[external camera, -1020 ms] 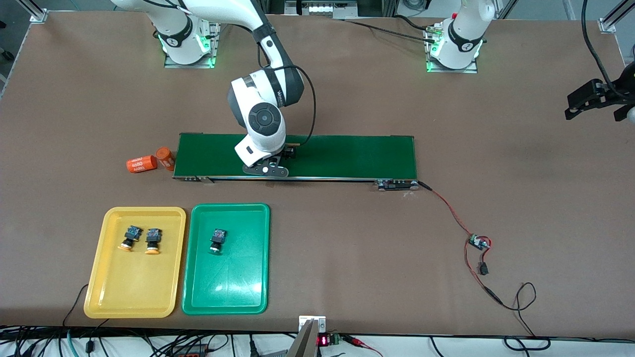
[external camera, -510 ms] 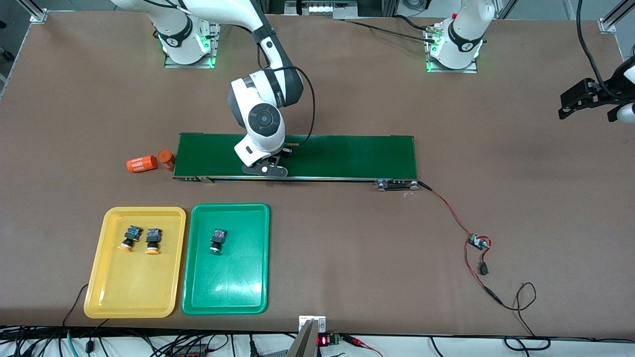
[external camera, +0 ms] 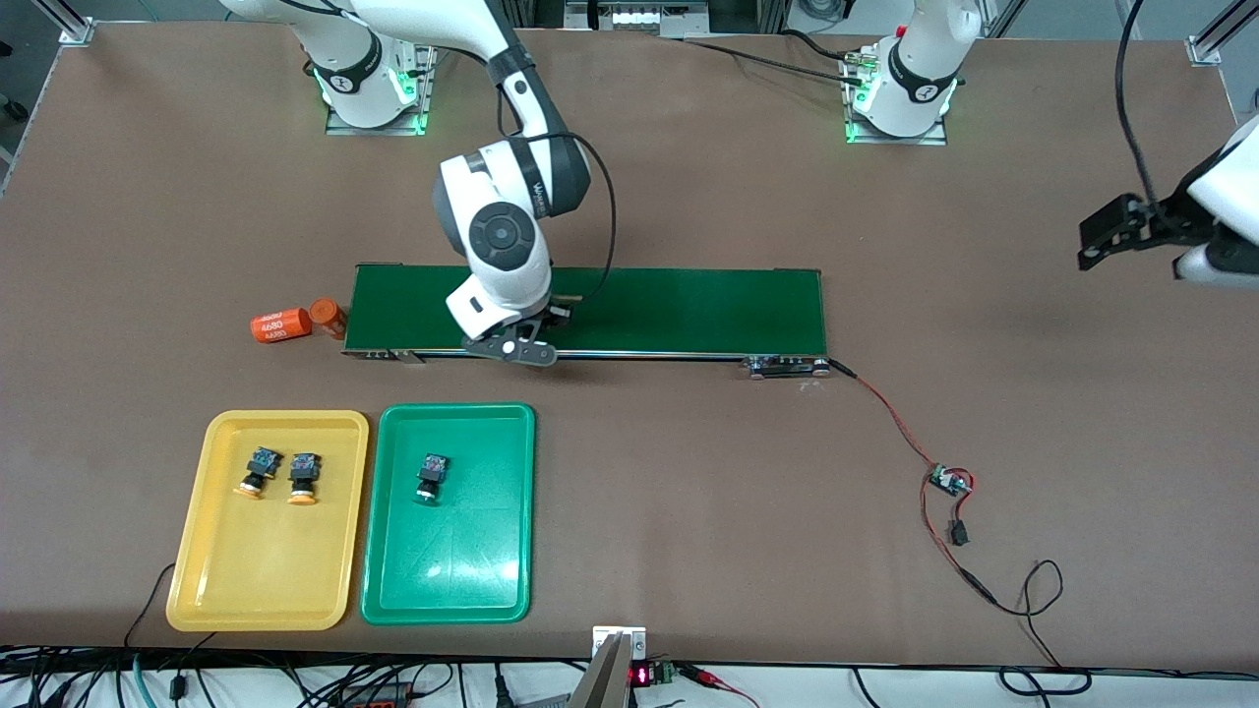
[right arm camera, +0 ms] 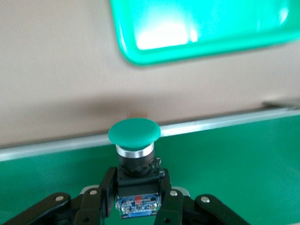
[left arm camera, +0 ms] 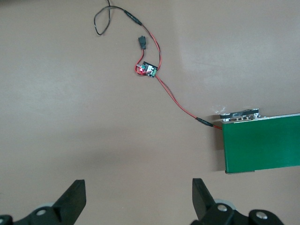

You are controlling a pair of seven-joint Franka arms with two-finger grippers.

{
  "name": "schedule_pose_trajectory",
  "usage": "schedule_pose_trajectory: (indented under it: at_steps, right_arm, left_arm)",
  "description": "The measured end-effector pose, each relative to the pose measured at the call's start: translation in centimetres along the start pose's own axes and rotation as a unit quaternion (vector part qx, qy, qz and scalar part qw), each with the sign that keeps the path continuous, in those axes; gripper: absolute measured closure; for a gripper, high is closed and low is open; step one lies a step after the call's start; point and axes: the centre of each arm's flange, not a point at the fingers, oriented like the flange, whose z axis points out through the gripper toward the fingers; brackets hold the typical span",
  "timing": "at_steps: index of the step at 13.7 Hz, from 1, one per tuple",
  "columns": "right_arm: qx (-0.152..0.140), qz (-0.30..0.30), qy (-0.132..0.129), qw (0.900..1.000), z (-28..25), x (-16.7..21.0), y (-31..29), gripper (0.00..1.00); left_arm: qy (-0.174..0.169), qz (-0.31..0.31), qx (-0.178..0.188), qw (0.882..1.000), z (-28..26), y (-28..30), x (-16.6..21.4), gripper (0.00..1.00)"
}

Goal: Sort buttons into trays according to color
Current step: 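Carry the second green button to the green tray with the right gripper, then release the green button in the green tray and raise the right gripper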

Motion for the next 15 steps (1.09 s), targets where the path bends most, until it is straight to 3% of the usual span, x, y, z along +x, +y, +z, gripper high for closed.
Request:
schedule_pose_trajectory:
  at_steps: [3, 7, 11, 15]
  right_arm:
    - [0.021, 0.016, 0.034, 0.999, -3.0, 5.9, 3.1, 0.59]
    - [0.013, 0.009, 0.077, 0.997, -1.7, 12.2, 5.4, 0.59]
    - [0.019, -0.002, 0.122, 0.992, 0.7, 14.2, 4.6, 0.59]
    - [0.045, 0.000, 0.134, 0.990, 3.6, 15.3, 4.8, 0.59]
  left_arm:
    - [-0.002, 0.002, -0.001, 1.000, 0.5, 0.2, 0.4, 0.00]
    - [-0.002, 0.008, -0.001, 1.000, 0.4, 0.9, 0.4, 0.00]
    - [-0.002, 0.014, -0.002, 1.000, 0.4, 1.6, 0.4, 0.00]
    - [-0.002, 0.015, -0.002, 1.000, 0.4, 1.8, 0.4, 0.00]
